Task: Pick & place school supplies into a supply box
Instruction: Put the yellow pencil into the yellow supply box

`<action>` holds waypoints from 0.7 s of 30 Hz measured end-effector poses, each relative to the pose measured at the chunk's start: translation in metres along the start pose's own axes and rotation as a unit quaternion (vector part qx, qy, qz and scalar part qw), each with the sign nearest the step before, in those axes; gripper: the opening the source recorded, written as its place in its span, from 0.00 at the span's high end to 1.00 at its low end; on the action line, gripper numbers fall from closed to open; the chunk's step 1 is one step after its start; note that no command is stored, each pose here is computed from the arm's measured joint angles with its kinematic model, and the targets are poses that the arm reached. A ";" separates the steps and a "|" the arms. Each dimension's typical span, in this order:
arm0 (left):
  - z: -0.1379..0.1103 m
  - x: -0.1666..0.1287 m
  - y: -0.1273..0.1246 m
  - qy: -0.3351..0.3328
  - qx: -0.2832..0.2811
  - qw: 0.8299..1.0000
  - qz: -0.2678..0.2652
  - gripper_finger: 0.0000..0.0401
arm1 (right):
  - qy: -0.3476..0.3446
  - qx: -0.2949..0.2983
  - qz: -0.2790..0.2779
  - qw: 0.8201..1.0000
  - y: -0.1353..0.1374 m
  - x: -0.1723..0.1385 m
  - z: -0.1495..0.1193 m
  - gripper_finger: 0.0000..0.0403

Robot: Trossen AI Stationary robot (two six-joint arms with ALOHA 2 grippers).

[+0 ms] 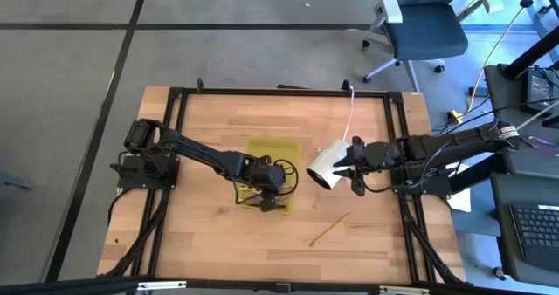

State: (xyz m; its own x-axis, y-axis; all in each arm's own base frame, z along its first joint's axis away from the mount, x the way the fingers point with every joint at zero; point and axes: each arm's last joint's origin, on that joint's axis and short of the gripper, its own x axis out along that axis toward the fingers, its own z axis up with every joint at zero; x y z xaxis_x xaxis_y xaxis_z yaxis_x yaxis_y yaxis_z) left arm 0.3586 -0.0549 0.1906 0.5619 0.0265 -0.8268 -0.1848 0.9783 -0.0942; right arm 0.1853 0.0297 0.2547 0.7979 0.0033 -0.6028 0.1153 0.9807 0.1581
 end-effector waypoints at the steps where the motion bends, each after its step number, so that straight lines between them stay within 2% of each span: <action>1: 0.001 -0.004 0.000 -0.001 0.002 1.000 -0.006 0.68 | -0.001 -0.006 0.014 1.000 0.001 -0.002 0.003 0.70; 7: 0.014 -0.040 -0.004 -0.059 -0.019 0.997 -0.036 0.65 | -0.022 -0.066 0.113 0.991 0.014 -0.017 0.024 0.70; 12: 0.025 -0.060 -0.019 -0.137 -0.074 0.984 -0.088 0.65 | -0.007 -0.094 0.125 0.988 0.023 -0.027 0.027 0.70; 16: 0.033 -0.065 -0.044 -0.211 -0.067 0.964 -0.145 0.66 | 0.009 -0.110 0.132 0.985 0.032 -0.031 0.023 0.70; 21: 0.029 -0.062 -0.074 -0.258 -0.058 0.949 -0.172 0.65 | 0.032 -0.115 0.138 0.983 0.045 -0.035 0.013 0.70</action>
State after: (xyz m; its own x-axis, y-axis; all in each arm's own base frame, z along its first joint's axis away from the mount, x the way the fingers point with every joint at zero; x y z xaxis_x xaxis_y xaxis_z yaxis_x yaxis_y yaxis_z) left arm 0.3604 -0.1230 0.2650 0.9196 -0.1641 -0.3570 0.0111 0.9191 -0.3938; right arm 0.1705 0.0712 0.2928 0.7404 0.2807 -0.6107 -0.2426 0.9590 0.1467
